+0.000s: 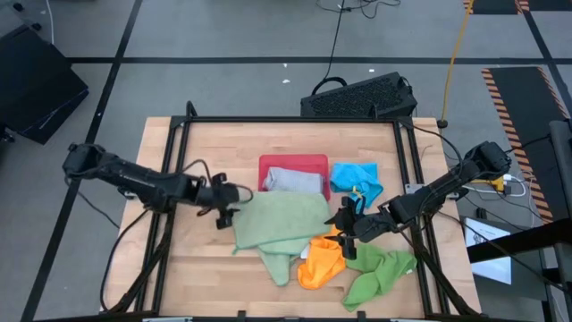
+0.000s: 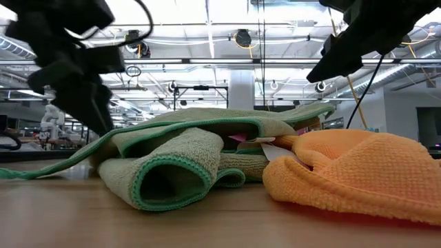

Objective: Fold microfiber towels
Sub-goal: Fold the light green microfiber cloth

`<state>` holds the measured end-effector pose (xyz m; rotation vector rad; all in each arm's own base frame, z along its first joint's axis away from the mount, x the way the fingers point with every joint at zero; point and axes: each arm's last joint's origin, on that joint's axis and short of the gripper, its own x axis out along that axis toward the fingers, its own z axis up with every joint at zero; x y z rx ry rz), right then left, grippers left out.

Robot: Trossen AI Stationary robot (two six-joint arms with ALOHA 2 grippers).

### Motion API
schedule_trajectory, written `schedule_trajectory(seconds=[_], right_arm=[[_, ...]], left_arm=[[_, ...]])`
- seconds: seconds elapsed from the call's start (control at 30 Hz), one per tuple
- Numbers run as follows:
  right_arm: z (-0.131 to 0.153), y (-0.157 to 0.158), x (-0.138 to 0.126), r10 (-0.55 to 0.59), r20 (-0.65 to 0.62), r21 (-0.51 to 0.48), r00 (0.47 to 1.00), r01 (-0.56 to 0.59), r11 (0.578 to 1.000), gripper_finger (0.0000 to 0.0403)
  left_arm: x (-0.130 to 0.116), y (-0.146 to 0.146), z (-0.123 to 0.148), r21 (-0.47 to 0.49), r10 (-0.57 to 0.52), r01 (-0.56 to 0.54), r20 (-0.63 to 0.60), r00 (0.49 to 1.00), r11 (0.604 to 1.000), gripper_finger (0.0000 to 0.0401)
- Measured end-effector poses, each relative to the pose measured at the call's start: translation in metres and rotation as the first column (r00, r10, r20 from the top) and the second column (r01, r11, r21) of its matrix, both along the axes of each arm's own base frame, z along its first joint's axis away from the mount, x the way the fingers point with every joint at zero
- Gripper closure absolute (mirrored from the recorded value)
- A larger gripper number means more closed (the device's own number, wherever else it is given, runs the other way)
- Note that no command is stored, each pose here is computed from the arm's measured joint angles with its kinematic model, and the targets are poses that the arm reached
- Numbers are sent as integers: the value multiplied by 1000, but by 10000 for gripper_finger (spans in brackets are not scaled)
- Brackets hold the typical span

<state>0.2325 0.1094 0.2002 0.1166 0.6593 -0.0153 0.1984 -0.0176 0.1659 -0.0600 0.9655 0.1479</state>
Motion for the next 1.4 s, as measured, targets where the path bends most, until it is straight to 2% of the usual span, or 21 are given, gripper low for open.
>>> schedule_trajectory(seconds=[0.23,0.37,0.5,0.63,0.77,0.87,1.1,1.23,1.4], right_arm=[[0,-2,0,-9,15,-62,1000,10,998,201],[0,-1,0,4,15,-77,1000,-3,997,201],[0,-1,0,12,13,-84,1000,-11,996,201],[0,-1,0,15,13,-84,1000,-14,996,201],[1,-1,1,13,19,-77,1000,-11,997,201],[2,0,2,10,35,-65,999,-8,998,201],[5,1,4,1,78,-34,997,2,999,201],[4,1,5,-15,192,-15,981,18,1000,201],[-4,-7,5,-126,338,16,933,129,992,201]], left_arm=[[1,43,-4,-119,-106,107,17,994,987,163],[3,56,-13,-176,-156,154,7,988,972,190],[8,58,-29,-295,-210,196,-15,978,935,225],[13,57,-42,-320,-197,165,-68,978,933,265],[17,53,-45,-328,-134,92,-107,985,940,334],[22,45,-38,-293,-80,45,-105,991,955,388],[30,14,-1,-86,-15,4,-124,992,996,396],[35,-6,29,23,15,-14,-61,998,1000,395],[36,-32,60,149,27,-26,-1,1000,988,395]])
